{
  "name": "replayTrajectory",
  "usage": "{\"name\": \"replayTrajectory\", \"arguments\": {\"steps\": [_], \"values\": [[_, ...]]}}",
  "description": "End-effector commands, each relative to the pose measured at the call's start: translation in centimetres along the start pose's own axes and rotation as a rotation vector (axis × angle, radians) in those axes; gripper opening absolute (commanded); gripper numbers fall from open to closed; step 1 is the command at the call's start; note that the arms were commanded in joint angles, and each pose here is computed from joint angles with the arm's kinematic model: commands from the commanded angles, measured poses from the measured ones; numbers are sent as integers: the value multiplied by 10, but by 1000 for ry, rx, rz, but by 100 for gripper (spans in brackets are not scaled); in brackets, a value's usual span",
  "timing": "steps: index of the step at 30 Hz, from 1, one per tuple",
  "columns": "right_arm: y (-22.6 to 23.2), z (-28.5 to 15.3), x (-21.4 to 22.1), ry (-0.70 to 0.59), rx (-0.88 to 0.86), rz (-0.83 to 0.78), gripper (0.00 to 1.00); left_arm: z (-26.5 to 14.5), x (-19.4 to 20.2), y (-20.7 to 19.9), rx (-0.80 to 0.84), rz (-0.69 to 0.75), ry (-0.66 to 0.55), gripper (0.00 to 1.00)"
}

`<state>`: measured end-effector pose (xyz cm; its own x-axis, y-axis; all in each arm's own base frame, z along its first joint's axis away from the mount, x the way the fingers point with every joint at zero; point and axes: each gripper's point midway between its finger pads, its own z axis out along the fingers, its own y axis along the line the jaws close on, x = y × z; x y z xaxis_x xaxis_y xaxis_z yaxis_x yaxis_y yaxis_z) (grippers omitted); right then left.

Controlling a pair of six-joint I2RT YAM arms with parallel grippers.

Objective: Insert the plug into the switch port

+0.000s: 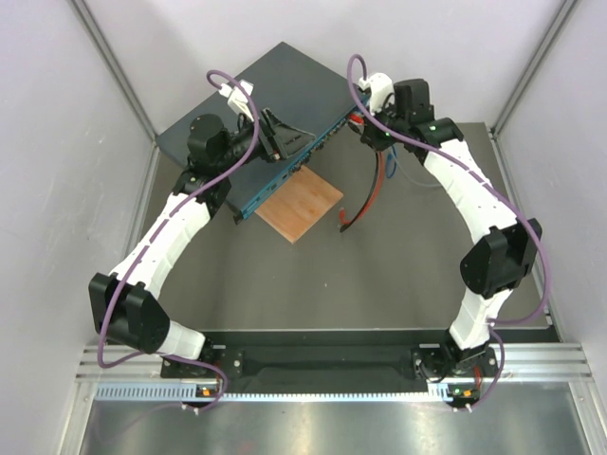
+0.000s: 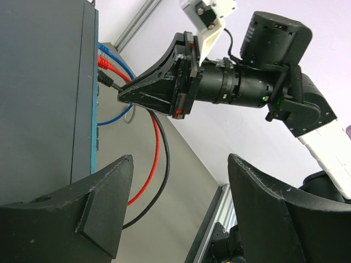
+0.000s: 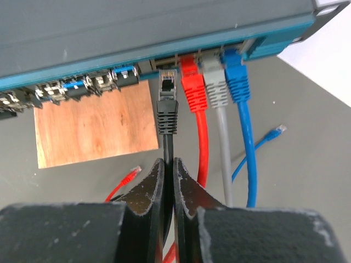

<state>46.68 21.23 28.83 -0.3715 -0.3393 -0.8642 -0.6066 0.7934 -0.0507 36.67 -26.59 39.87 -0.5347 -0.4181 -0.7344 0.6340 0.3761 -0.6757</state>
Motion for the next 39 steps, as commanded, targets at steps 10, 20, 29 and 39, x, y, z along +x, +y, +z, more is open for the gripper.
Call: {"name": "replayTrajectory", "arguments": {"steps": [10, 20, 29, 39], "values": [[4, -14, -33, -127, 1, -10, 0, -2, -12, -15, 45, 39, -43, 75], [8, -29, -51, -203, -3, -11, 0, -1, -10, -14, 44, 31, -36, 75], [2, -8, -30, -116, 3, -6, 0, -2, -11, -15, 45, 37, -39, 75], [-3, -2, -16, -87, 32, 3, 0, 0, -9, -11, 41, 28, -31, 75]]}}
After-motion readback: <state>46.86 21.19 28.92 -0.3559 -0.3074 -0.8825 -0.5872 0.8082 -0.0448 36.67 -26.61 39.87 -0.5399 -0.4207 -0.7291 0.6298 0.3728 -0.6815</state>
